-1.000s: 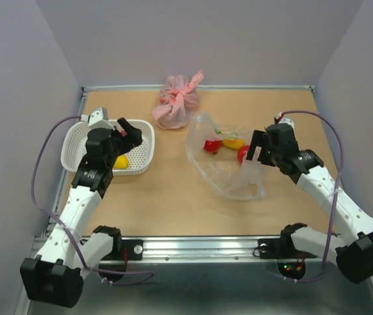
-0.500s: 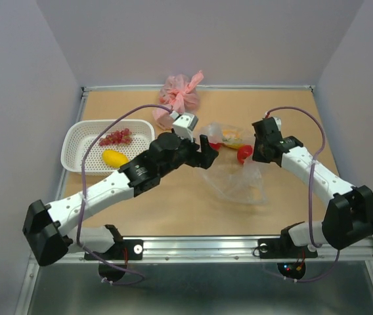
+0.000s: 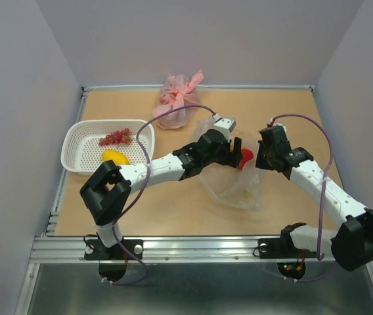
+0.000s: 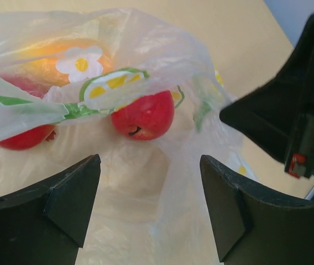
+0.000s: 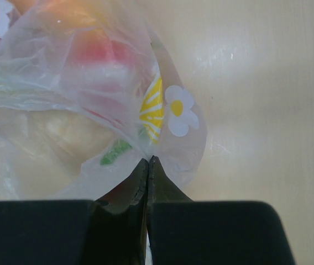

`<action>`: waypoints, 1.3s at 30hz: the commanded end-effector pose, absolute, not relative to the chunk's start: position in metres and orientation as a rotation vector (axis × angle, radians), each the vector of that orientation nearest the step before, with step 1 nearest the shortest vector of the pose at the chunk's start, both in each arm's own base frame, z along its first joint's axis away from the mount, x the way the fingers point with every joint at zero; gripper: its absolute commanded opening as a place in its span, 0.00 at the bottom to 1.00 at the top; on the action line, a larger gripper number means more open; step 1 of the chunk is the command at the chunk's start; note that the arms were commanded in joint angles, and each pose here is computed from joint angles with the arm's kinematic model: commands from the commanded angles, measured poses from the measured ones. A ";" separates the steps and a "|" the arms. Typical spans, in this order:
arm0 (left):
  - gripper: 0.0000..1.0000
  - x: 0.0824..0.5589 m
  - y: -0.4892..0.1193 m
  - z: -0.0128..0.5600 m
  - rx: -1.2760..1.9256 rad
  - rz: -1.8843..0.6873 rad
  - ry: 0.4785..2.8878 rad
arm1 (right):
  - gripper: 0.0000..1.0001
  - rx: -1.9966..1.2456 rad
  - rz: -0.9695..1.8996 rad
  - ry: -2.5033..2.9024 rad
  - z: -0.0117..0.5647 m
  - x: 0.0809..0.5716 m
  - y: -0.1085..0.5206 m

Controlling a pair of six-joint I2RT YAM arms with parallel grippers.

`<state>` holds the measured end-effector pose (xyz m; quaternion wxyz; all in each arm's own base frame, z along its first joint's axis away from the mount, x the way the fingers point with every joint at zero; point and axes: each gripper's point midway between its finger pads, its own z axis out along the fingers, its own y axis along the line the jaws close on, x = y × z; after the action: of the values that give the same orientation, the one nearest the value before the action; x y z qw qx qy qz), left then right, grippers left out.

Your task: Untie the knot of the plastic bag and take out the fruit

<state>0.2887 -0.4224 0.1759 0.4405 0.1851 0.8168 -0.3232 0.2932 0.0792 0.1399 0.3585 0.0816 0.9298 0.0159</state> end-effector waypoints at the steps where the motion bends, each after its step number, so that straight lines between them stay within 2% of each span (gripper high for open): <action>1: 0.83 0.304 -0.447 0.207 0.390 -0.866 1.942 | 0.00 0.334 -0.008 2.447 0.115 0.275 0.068; 11: 0.90 0.310 -0.486 0.156 0.485 -0.813 2.013 | 0.00 0.462 0.085 2.543 0.077 0.254 0.080; 17: 0.94 0.316 -0.489 0.130 0.525 -0.706 2.053 | 0.00 0.425 0.156 2.511 0.093 0.264 0.090; 20: 0.94 0.311 -0.472 0.136 0.495 -0.684 2.049 | 0.00 0.410 0.175 2.494 0.100 0.267 0.092; 21: 0.94 0.308 -0.465 0.156 0.473 -0.703 2.011 | 0.00 0.407 0.183 2.487 0.104 0.269 0.093; 27: 0.95 0.286 -0.429 0.146 0.495 -0.709 1.981 | 0.00 0.378 0.198 2.457 0.115 0.272 0.094; 33: 0.96 0.275 -0.441 0.123 0.544 -0.802 2.001 | 0.00 0.344 0.244 2.447 0.124 0.274 0.100; 39: 0.97 0.302 -0.467 0.119 0.576 -0.819 1.945 | 0.00 0.317 0.284 2.447 0.129 0.275 0.106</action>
<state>0.2816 -0.4473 0.1002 0.4293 0.2284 0.8170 -0.3099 0.2559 0.0964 0.0964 0.2804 0.1309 0.9480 0.0741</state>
